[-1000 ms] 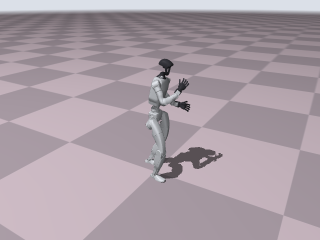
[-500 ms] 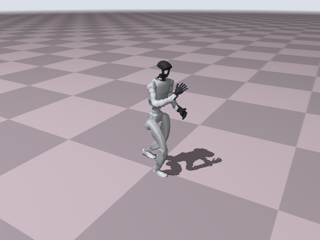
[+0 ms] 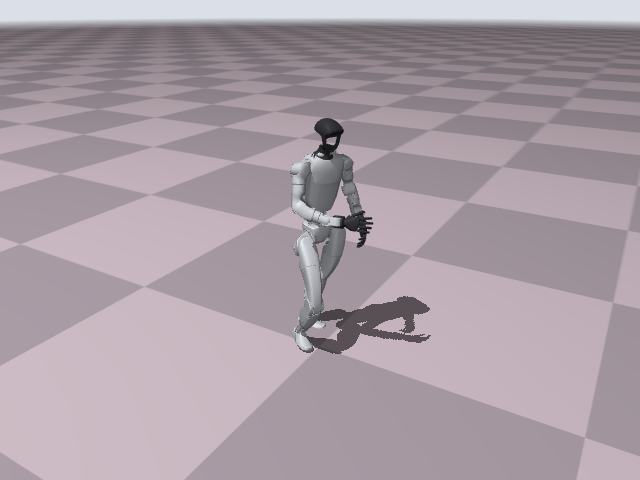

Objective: Dance

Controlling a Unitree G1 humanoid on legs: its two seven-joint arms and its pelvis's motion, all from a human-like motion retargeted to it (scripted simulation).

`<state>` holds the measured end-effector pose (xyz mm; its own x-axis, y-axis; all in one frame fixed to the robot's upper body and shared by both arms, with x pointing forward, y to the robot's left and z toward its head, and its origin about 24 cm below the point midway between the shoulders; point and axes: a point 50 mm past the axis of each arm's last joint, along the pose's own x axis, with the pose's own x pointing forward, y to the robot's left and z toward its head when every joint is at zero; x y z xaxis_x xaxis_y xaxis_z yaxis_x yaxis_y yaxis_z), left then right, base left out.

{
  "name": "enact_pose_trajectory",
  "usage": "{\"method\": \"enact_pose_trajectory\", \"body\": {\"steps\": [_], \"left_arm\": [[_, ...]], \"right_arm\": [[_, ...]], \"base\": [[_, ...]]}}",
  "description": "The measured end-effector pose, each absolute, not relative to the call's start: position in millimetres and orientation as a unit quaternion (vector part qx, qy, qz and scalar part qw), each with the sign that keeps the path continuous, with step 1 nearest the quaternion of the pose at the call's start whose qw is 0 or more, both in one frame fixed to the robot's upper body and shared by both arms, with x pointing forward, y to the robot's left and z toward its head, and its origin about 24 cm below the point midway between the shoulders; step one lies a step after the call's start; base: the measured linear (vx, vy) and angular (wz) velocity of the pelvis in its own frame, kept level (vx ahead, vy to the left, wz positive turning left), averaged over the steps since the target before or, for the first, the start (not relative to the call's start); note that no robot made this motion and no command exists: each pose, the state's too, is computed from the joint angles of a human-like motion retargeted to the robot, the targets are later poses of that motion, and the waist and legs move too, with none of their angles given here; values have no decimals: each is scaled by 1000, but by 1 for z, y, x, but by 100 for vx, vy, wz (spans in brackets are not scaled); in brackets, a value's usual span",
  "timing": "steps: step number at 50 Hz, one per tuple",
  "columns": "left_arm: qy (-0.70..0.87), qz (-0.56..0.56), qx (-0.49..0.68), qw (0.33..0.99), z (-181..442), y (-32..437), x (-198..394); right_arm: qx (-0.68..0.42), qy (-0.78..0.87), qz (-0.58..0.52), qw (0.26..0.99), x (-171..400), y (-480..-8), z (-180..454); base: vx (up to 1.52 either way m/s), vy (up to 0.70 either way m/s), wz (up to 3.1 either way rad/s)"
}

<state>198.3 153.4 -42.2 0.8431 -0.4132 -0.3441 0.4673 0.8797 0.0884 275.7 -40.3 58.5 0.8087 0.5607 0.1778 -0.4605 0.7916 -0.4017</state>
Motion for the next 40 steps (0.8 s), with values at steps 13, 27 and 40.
{"method": "enact_pose_trajectory", "body": {"steps": [13, 27, 40], "left_arm": [[351, -53, 37, 934, -114, 215, 136], [-54, -347, -39, 936, 59, 130, 209], [19, -122, 178, 976, 65, 267, 158]], "right_arm": [[53, -640, 331, 692, 175, -33, 288], [-245, 45, 382, 890, 227, -99, -14], [-324, -155, 38, 932, 221, -210, 82]], "base": [[-8, -8, -42], [14, -7, -58], [22, 5, -73]]}}
